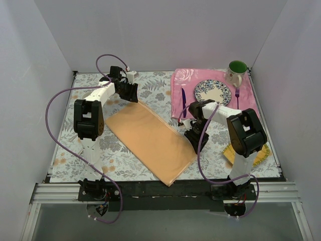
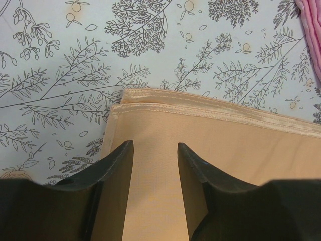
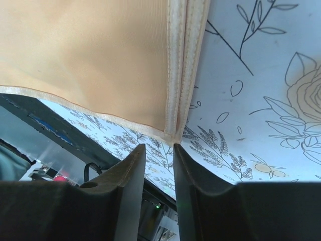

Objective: Fold the napkin into a case and place the utensils inside
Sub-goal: Smooth out the rectangle-folded napkin at the center of the board.

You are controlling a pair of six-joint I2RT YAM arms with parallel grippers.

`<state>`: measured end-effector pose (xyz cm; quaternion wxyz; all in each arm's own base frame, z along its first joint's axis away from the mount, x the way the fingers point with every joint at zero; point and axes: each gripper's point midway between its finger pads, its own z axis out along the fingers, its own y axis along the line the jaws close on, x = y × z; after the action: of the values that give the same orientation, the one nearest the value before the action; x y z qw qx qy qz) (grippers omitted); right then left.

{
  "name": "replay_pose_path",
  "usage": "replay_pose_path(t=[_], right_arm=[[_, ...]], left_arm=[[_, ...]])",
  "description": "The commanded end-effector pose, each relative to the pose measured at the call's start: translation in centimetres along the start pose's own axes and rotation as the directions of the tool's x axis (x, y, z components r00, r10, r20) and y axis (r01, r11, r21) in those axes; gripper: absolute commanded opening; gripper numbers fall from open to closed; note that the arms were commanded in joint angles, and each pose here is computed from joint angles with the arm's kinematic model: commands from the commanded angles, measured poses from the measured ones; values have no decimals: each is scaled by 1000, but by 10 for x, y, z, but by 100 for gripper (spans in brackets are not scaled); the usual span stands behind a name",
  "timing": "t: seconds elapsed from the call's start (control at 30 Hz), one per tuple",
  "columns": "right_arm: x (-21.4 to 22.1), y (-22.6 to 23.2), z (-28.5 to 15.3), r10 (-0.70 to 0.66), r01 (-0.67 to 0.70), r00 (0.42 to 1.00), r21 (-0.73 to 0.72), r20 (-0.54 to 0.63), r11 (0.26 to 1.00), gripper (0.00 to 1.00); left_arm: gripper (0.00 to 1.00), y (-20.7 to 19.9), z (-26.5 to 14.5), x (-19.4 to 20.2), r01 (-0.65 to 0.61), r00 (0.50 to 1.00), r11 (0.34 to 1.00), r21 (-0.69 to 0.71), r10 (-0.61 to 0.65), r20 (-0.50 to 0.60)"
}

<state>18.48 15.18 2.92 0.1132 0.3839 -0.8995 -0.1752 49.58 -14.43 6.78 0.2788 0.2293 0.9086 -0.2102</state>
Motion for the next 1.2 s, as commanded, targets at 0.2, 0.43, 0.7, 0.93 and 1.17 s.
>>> replay_pose_path(t=[0.2, 0.43, 0.7, 0.93, 1.17], right_arm=[[-10, 3, -2, -1, 2, 1000, -20, 25, 1000, 32], [4, 1, 3, 2, -2, 1000, -1, 1, 1000, 34], [-5, -2, 12, 17, -18, 999, 7, 34, 1000, 34], [-11, -2, 14, 16, -17, 999, 19, 41, 1000, 4], [-14, 11, -8, -53, 54, 994, -2, 92, 999, 1]], left_arm=[[40, -10, -28, -33, -48, 995, 999, -6, 48, 91], [40, -11, -29, -33, -49, 994, 999, -2, 49, 95], [40, -11, -28, -33, -43, 995, 999, 1, 43, 94], [40, -8, -26, -31, -37, 995, 999, -13, 38, 88], [40, -7, -26, -33, -31, 995, 999, -15, 33, 92]])
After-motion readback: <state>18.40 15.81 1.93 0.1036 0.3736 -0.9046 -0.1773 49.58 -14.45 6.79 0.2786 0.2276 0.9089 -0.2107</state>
